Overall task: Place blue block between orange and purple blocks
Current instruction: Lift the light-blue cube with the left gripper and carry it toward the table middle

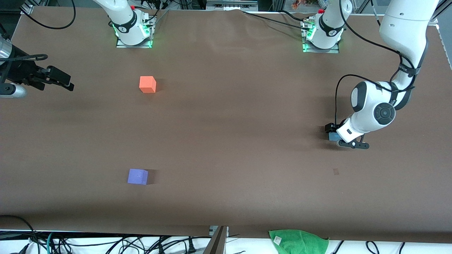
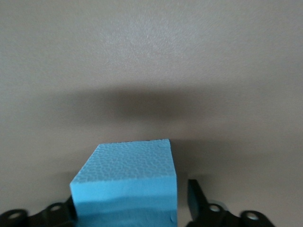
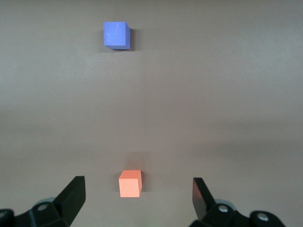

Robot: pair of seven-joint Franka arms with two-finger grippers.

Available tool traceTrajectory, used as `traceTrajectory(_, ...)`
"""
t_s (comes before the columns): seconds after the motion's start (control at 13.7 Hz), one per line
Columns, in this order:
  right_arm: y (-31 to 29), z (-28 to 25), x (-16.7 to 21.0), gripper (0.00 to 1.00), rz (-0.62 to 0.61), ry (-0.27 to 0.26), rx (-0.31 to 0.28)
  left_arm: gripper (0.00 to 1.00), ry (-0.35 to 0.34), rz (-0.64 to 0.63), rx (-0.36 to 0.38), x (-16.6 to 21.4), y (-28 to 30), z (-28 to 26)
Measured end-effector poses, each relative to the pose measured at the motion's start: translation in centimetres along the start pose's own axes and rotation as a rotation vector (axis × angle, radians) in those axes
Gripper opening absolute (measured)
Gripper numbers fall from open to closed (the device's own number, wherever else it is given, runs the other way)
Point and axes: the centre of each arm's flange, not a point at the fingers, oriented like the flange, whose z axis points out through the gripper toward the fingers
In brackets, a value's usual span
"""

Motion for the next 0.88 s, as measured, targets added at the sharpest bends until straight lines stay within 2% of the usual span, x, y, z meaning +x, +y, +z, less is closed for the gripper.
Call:
traceTrajectory(0.07, 0.0, 0.0, 0.0, 1.0, 0.0, 0.0, 0.0, 0.69, 0.002, -0.001, 0.0, 0.0, -0.1, 0.1)
traceTrajectory(0.15, 0.0, 0.0, 0.0, 1.0, 0.001, 0.0, 0.0, 0.61, 0.005, -0.001, 0.0, 0.1, -0.1, 0.0)
traceTrajectory(0.51, 0.1, 0.0, 0.0, 1.0, 0.003, 0.0, 0.006, 0.59, 0.048, 0.029, 0.001, 1.5, 1.5, -3.5)
traceTrajectory(0.88, 0.3, 0.0, 0.0, 1.0, 0.003, 0.001, 0.015, 0.59, 0.035, 0.124, -0.028, 3.6, 10.7, -13.1)
